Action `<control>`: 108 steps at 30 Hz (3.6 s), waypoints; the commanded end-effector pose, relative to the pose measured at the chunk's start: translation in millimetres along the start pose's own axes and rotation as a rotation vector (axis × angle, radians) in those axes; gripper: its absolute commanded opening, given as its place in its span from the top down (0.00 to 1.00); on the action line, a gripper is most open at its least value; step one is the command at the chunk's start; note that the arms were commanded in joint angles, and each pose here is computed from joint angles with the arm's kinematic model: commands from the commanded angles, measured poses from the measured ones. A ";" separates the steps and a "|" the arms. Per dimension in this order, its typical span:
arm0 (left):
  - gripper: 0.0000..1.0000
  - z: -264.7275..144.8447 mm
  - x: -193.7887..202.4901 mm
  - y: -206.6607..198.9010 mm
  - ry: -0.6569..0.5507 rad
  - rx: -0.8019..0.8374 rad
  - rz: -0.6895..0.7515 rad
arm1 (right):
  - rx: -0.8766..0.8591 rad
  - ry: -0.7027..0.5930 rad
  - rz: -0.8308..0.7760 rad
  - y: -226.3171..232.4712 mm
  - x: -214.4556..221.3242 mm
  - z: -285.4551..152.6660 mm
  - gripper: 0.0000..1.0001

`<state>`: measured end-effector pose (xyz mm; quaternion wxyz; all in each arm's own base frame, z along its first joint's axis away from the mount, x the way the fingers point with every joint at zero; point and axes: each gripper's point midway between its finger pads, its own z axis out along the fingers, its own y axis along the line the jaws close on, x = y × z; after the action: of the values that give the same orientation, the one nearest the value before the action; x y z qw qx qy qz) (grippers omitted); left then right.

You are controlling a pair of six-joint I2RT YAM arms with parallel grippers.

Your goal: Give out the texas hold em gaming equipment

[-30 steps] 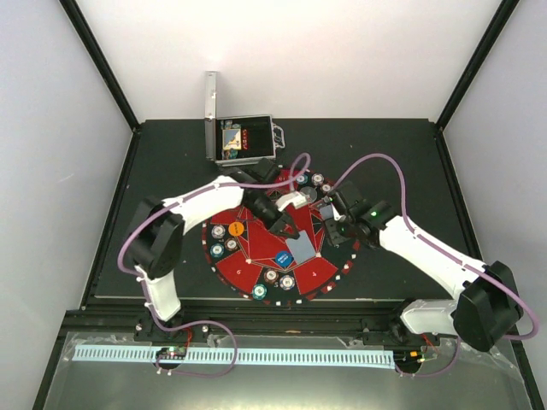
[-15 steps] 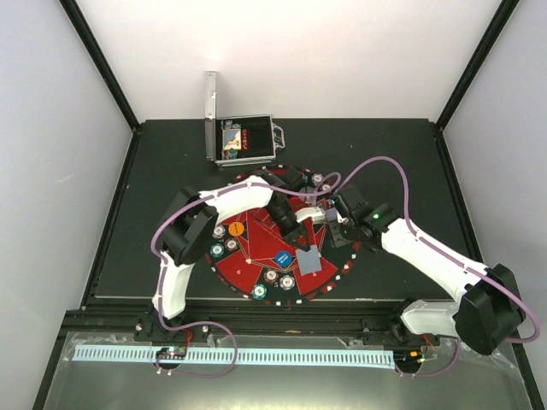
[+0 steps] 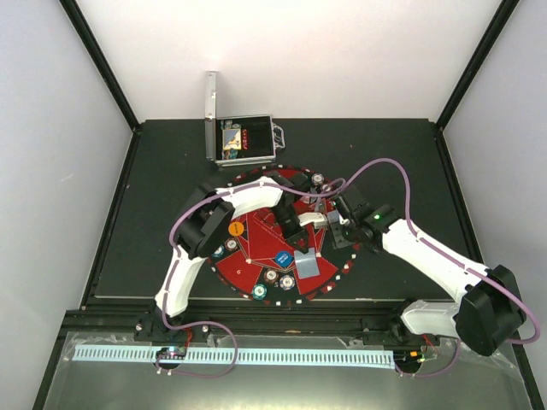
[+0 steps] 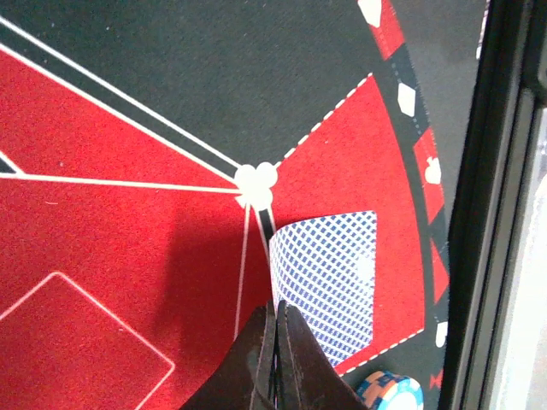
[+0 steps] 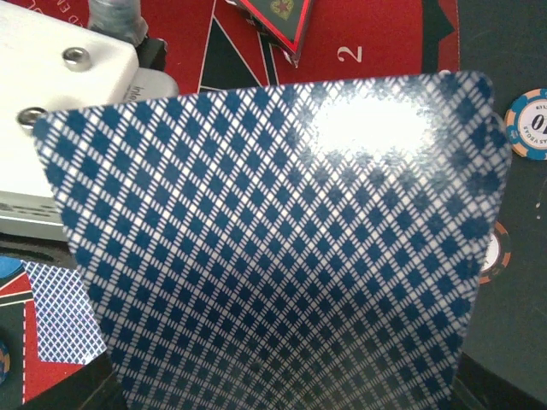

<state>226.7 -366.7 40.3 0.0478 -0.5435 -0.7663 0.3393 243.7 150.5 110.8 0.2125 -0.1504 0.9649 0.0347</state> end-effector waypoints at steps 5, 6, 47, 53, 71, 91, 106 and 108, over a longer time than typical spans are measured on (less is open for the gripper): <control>0.94 7.8 -4.7 14.8 0.026 -0.060 0.062 | -0.012 -0.027 0.012 1.6 -4.9 -3.2 0.41; 0.93 8.1 -5.2 16.2 0.025 -0.065 0.065 | -0.014 -0.024 0.013 2.0 -4.3 -3.0 0.41; 0.27 -212.9 39.8 -43.8 -0.939 -0.144 -0.481 | -0.330 -0.021 -0.408 121.2 2.8 -10.1 0.40; 0.26 -179.7 56.5 -65.9 -0.789 0.046 -0.510 | -0.424 -0.041 -0.497 155.8 3.3 -21.2 0.40; 0.25 -130.8 39.5 -53.1 -0.644 0.159 -0.544 | -0.459 -0.047 -0.551 174.6 10.1 -30.5 0.40; 0.31 -113.4 57.4 -52.0 -0.519 0.079 -0.543 | -0.440 -0.048 -0.554 171.4 11.5 -28.4 0.40; 0.46 -123.6 54.7 -52.1 -0.524 0.032 -0.543 | -0.405 -0.019 -0.564 163.6 21.2 -18.9 0.40; 0.48 -124.3 55.6 -52.2 -0.522 0.028 -0.544 | -0.405 -0.020 -0.562 163.3 21.4 -18.9 0.40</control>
<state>212.8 -272.9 138.7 -0.0349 -0.2050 -0.8591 0.4676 167.1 299.3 120.2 0.1820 -0.4444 0.8596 0.1743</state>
